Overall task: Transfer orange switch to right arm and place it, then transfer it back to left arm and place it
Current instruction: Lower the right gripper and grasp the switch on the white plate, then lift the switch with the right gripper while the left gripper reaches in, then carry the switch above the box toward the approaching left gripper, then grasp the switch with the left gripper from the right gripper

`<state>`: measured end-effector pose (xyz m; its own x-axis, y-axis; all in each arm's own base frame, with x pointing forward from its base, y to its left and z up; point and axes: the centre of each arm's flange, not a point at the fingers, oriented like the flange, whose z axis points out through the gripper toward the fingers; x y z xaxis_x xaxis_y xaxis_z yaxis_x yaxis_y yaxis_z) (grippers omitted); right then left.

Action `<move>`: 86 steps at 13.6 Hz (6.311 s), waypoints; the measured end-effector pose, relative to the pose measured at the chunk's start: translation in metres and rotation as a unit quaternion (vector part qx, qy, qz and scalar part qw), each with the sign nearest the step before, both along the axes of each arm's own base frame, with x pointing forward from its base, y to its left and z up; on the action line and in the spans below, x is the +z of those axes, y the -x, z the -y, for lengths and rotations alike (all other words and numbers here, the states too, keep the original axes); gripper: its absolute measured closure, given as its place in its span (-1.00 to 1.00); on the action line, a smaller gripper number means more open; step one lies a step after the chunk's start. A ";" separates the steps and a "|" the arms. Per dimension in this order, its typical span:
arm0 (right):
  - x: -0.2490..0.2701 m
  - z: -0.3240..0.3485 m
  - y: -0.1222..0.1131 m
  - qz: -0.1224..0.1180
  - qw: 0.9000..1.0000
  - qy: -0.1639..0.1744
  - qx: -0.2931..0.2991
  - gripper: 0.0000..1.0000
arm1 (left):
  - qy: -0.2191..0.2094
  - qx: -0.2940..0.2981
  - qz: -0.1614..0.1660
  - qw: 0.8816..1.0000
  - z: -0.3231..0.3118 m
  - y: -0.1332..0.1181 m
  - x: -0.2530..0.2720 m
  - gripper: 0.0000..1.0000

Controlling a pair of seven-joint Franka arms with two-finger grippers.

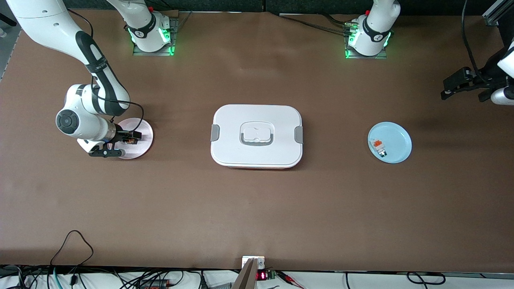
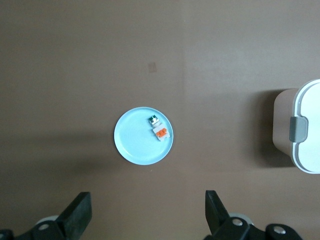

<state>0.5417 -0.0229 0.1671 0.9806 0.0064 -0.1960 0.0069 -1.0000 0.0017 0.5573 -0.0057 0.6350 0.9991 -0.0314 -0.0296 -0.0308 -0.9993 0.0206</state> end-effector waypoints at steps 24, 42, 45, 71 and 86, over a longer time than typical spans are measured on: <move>0.231 -0.074 -0.057 0.103 0.979 -0.046 0.170 -0.46 | 0.090 0.084 -0.076 0.989 0.015 -0.013 -0.042 -1.00; 0.360 -0.312 -0.028 0.355 0.712 -0.401 0.454 -0.46 | 0.382 0.223 -0.154 0.883 0.119 -0.058 -0.079 -1.00; 0.363 -0.364 -0.021 0.386 0.646 -0.445 0.486 -0.46 | 0.412 0.244 -0.173 0.861 0.171 -0.064 -0.093 -1.00; 0.353 -0.459 -0.012 0.462 0.570 -0.494 0.466 -0.46 | 0.454 0.162 -0.162 0.861 0.288 -0.014 -0.047 -0.96; 0.353 -0.459 -0.012 0.466 0.572 -0.489 0.466 -0.46 | 0.458 0.159 -0.141 0.863 0.306 -0.017 -0.057 -0.07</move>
